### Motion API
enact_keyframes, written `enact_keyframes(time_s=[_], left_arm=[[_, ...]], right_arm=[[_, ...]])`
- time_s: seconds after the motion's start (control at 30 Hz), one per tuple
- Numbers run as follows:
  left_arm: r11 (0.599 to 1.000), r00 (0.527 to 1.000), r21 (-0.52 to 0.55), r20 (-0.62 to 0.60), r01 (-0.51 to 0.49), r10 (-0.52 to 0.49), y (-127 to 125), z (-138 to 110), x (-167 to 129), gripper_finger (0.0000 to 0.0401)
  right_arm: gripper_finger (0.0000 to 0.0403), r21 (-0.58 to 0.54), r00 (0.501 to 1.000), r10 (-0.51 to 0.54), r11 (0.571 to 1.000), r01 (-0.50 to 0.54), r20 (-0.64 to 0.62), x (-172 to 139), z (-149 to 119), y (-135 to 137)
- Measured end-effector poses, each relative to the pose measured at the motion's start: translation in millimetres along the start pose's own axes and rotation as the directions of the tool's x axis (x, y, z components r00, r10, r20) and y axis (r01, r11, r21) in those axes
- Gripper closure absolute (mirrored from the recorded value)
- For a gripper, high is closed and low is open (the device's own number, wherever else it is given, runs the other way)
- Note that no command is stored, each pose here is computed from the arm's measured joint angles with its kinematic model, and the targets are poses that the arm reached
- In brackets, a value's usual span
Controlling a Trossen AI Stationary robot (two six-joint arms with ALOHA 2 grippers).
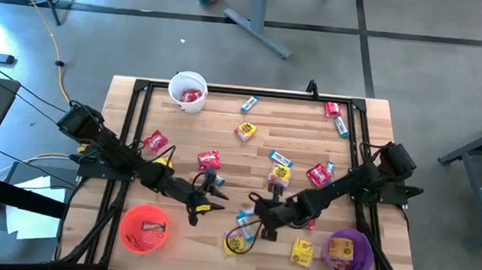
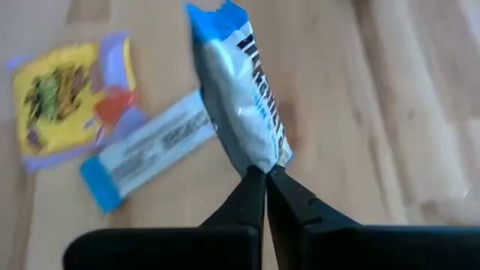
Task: Sort candy
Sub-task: Put the white candy into the orange bucket
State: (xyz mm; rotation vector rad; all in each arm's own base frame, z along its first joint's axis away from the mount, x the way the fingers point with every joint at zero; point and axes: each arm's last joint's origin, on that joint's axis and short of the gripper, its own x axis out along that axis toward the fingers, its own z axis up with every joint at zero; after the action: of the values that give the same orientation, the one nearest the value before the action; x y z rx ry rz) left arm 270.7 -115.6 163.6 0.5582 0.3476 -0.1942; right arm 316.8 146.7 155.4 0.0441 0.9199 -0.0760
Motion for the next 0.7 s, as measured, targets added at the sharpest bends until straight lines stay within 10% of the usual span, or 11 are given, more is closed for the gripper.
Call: enact_keyframes(time_s=[0.7], left_arm=[[0.987,1.0,-0.157,0.022,0.018,-0.015,2.3,7.8,2.0,0.0211]], right_arm=[[0.0402,0.059,0.961,0.024,0.997,-0.042,0.274,-1.8,29.4,1.3]])
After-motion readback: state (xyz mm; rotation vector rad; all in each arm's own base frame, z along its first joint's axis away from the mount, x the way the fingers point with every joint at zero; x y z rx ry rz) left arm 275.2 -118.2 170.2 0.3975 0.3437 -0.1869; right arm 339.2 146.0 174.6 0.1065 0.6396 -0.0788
